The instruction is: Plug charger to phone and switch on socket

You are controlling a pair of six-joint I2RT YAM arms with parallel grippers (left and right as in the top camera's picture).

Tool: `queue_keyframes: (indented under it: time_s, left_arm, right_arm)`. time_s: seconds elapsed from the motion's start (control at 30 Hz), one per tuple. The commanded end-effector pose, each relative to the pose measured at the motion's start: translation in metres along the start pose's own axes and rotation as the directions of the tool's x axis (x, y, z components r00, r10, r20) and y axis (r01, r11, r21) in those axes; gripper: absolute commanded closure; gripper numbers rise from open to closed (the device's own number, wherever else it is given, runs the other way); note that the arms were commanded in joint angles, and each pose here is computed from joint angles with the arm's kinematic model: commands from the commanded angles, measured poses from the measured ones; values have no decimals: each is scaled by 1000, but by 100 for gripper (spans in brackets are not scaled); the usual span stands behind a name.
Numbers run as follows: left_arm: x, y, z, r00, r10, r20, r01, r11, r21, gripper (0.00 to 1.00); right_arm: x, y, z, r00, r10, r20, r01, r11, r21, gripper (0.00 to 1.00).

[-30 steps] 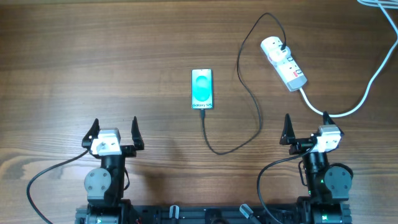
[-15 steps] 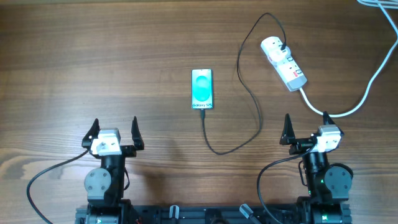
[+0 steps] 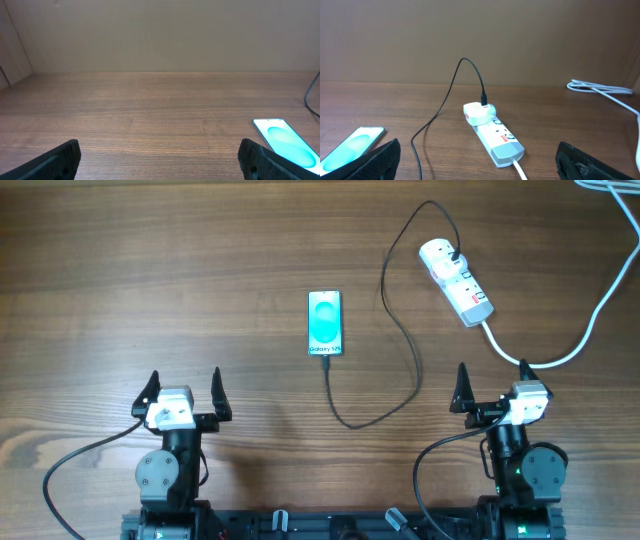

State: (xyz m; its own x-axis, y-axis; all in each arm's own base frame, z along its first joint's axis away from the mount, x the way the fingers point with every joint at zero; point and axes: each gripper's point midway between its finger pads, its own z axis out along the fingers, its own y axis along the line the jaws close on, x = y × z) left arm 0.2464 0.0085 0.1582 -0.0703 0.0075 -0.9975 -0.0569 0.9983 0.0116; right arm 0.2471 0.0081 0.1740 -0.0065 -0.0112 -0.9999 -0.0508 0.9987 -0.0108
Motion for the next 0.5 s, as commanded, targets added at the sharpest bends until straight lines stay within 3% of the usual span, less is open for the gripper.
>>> queue_keyframes:
  time_s: [0.0,0.47]
  left_arm:
    - [0,0,0,1000,19,2,-19,1000,2,0]
    - [0,0,0,1000,19,2,-19,1000,2,0]
  right_arm:
    - [-2,-4,-1,1000,11,10,-11,1000,18,0]
    - [0,-4,0,1000,12,3,-12,1000,18,0]
